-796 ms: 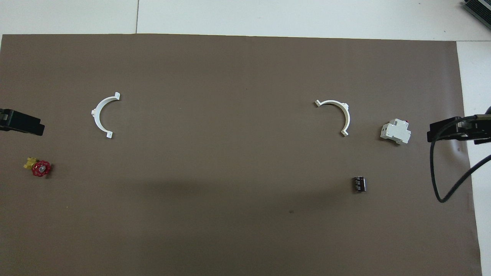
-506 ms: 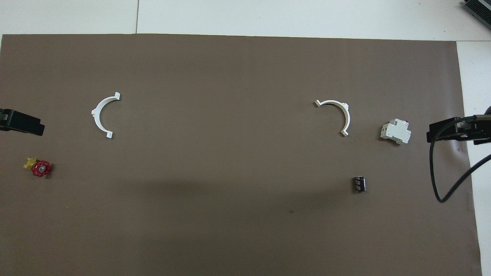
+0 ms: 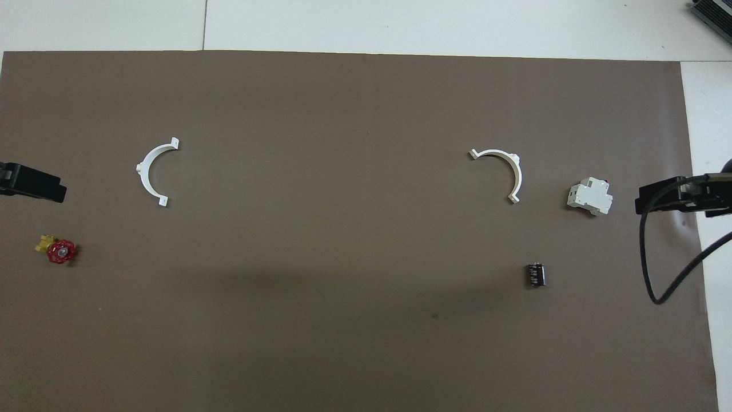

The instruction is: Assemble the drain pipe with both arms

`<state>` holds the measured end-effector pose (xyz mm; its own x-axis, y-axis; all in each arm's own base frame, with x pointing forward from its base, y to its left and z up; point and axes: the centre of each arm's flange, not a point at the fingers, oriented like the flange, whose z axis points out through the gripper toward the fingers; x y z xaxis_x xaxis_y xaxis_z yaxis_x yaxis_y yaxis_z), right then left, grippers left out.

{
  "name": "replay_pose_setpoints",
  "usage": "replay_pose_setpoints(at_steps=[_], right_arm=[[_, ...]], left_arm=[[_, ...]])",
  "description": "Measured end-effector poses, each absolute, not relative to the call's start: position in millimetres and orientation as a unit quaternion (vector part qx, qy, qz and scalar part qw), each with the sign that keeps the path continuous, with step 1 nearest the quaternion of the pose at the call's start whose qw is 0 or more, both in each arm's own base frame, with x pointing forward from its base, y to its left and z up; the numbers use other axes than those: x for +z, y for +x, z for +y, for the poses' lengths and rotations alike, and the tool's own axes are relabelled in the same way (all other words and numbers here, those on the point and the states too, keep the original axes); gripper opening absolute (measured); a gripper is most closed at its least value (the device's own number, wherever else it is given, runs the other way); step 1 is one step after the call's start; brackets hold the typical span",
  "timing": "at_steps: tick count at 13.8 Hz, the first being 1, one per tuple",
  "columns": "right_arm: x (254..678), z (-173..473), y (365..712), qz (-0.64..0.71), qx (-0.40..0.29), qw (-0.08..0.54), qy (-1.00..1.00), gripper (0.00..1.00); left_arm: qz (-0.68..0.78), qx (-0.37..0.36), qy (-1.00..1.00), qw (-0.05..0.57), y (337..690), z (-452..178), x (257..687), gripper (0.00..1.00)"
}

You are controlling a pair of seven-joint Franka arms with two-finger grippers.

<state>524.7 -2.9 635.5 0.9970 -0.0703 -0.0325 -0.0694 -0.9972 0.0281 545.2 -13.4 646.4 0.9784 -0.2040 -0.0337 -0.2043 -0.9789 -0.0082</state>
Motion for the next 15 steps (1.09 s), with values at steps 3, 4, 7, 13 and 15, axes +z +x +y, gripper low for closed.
replay_pose_setpoints(at_steps=[3,4,7,13,15], right_arm=[[641,-1,522,-0.033,-0.011,0.013,0.999,1.0],[641,1,523,-0.03,-0.009,0.012,0.999,1.0],[636,6,526,-0.026,-0.007,0.011,1.0,1.0],[569,18,580,-0.028,0.013,-0.014,0.999,1.0],[526,30,603,-0.021,0.02,-0.012,1.0,1.0]], left_arm=[[0.103,0.016,-0.995,0.006,545,-13,646,1.0],[0.103,0.016,-0.995,0.006,545,-13,646,1.0],[0.103,0.016,-0.995,0.006,545,-13,646,1.0],[0.103,0.017,-0.995,0.006,545,-13,646,1.0],[0.103,0.017,-0.995,0.006,545,-13,646,1.0]])
